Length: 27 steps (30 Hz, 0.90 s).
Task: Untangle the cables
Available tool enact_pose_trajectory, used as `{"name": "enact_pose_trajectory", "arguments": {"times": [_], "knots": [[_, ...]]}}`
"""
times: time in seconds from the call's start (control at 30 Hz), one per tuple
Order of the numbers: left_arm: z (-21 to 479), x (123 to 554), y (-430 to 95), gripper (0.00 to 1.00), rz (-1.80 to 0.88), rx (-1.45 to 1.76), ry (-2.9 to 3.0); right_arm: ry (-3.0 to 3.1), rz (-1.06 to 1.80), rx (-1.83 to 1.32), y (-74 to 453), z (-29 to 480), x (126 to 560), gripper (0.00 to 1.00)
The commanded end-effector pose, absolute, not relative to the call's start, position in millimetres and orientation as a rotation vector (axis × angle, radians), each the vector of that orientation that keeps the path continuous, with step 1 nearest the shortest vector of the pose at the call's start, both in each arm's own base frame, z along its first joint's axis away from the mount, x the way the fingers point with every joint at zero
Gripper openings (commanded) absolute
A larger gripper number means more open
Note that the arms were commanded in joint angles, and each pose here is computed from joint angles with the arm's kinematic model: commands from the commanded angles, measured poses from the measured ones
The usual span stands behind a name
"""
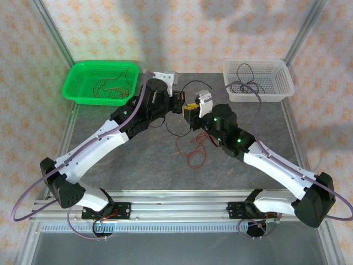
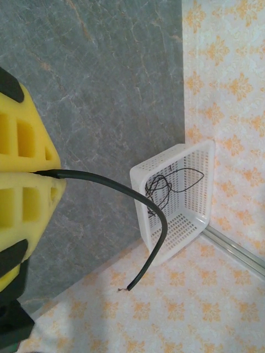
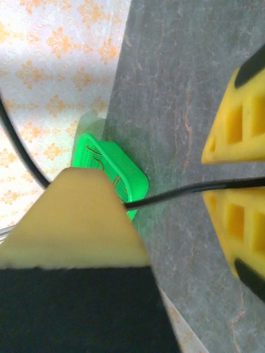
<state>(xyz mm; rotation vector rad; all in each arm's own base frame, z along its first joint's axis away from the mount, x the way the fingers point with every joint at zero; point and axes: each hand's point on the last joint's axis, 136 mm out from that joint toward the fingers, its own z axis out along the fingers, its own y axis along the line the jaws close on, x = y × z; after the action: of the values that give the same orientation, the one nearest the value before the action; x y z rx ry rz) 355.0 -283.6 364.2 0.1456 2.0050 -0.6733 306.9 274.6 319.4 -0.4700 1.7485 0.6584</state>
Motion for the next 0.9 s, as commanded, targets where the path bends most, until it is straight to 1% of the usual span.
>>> {"name": "enact_pose_trajectory", "arguments": {"times": [0.0,0.03,0.07,0.13,0.17,0.27,0.3,0.37,0.43,0.47,0.6,0.87], "knots": [[361.0,354.6,-288.4,0.00,-0.682,0.147,2.009,1.697,0.659,-0.419,272.1,345.5,311.0,0.00],[360.2,354.7,-288.5,0.00,-0.681,0.149,2.012,1.698,0.659,-0.414,271.7,346.2,311.3,0.00],[360.0,354.7,-288.4,0.02,-0.681,0.147,2.012,1.698,0.661,-0.411,271.5,347.3,311.3,0.00],[362.5,353.9,-288.8,0.14,-0.687,0.149,2.006,1.700,0.658,-0.400,270.3,348.7,312.1,0.00],[364.1,353.1,-288.8,0.23,-0.692,0.149,2.001,1.722,0.646,-0.396,272.4,341.1,316.6,0.00],[371.7,348.9,-288.3,0.54,-0.718,0.154,1.973,1.728,0.627,-0.367,268.9,342.2,320.1,0.00],[374.1,347.5,-287.6,0.63,-0.725,0.155,1.962,1.730,0.617,-0.352,267.2,342.9,322.1,0.00],[378.7,344.3,-285.6,0.76,-0.736,0.153,1.942,1.728,0.588,-0.322,261.8,346.5,326.0,0.00],[382.3,341.6,-282.2,0.86,-0.740,0.148,1.926,1.729,0.550,-0.283,255.1,349.7,332.2,0.00],[382.8,340.6,-280.4,0.90,-0.739,0.145,1.922,1.731,0.525,-0.259,249.7,351.8,336.9,0.00],[382.1,336.0,-275.7,0.99,-0.740,0.136,1.918,1.745,0.453,-0.147,222.8,359.3,362.4,0.00],[375.7,326.2,-265.2,0.99,-0.750,0.112,1.910,1.762,0.300,0.123,135.5,363.0,440.4,0.00]]}}
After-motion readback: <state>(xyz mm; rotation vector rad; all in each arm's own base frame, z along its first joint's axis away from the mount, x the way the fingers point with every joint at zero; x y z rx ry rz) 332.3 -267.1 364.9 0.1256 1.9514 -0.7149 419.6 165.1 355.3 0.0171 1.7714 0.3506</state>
